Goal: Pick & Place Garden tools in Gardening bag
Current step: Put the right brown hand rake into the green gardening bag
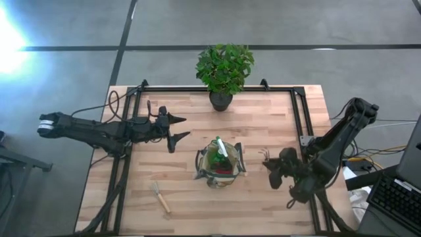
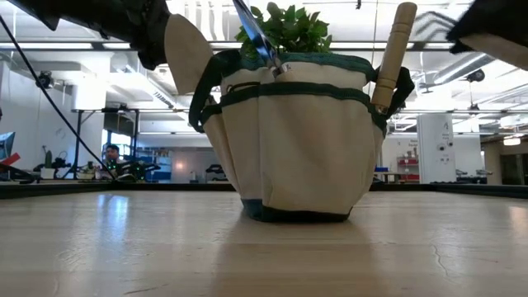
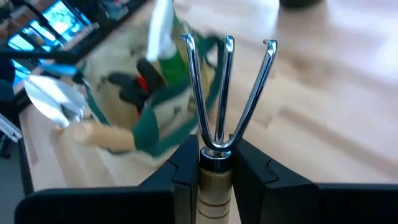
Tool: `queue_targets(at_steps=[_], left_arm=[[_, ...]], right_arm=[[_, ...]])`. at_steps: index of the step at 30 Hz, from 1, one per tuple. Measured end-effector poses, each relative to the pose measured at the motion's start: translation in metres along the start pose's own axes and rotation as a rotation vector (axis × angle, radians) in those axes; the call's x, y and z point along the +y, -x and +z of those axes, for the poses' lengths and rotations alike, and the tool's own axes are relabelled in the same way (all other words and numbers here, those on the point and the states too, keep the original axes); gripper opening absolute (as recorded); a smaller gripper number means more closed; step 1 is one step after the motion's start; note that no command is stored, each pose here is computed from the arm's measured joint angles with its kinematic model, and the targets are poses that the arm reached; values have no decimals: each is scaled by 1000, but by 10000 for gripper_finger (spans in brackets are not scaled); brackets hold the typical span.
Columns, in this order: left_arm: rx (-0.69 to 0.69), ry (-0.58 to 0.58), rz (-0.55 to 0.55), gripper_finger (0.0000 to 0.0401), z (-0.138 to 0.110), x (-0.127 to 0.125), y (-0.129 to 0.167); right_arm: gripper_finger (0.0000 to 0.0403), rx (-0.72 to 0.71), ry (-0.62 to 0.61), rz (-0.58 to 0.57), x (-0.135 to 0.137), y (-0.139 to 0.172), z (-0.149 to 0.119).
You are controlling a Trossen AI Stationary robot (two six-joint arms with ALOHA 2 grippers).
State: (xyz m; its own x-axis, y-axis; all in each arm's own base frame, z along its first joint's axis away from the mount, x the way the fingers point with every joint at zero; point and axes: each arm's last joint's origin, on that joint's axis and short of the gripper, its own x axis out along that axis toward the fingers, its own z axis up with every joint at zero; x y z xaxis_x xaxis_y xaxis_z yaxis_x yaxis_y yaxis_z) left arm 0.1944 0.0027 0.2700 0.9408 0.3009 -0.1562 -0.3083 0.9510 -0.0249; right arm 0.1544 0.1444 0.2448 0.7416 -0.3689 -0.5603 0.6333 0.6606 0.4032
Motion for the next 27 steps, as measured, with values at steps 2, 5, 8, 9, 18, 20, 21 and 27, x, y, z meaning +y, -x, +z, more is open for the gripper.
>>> queue_targets(at_steps=[2, 5, 8, 9, 18, 20, 21, 27], left_arm=[[0, 0, 0, 284, 0, 0, 0], [0, 1, 0, 284, 0, 0, 0], [0, 1, 0, 284, 0, 0, 0], [0, 1, 0, 284, 0, 0, 0], [0, 2, 0, 284, 0, 0, 0], [0, 2, 0, 284, 0, 0, 0], [0, 2, 0, 284, 0, 0, 0], [0, 2, 0, 284, 0, 0, 0]], right_arm=[[52, -40, 28, 6, 1, 0, 5], [52, -97, 75, 16, 6, 0, 13], [52, -143, 131, 17, 14, 2, 24], [52, -153, 149, 18, 17, 3, 28], [52, -264, 271, 32, 44, 16, 66], [52, -278, 284, 47, 49, 17, 70], [52, -286, 295, 54, 51, 16, 71], [52, -325, 348, 124, 64, 11, 76]])
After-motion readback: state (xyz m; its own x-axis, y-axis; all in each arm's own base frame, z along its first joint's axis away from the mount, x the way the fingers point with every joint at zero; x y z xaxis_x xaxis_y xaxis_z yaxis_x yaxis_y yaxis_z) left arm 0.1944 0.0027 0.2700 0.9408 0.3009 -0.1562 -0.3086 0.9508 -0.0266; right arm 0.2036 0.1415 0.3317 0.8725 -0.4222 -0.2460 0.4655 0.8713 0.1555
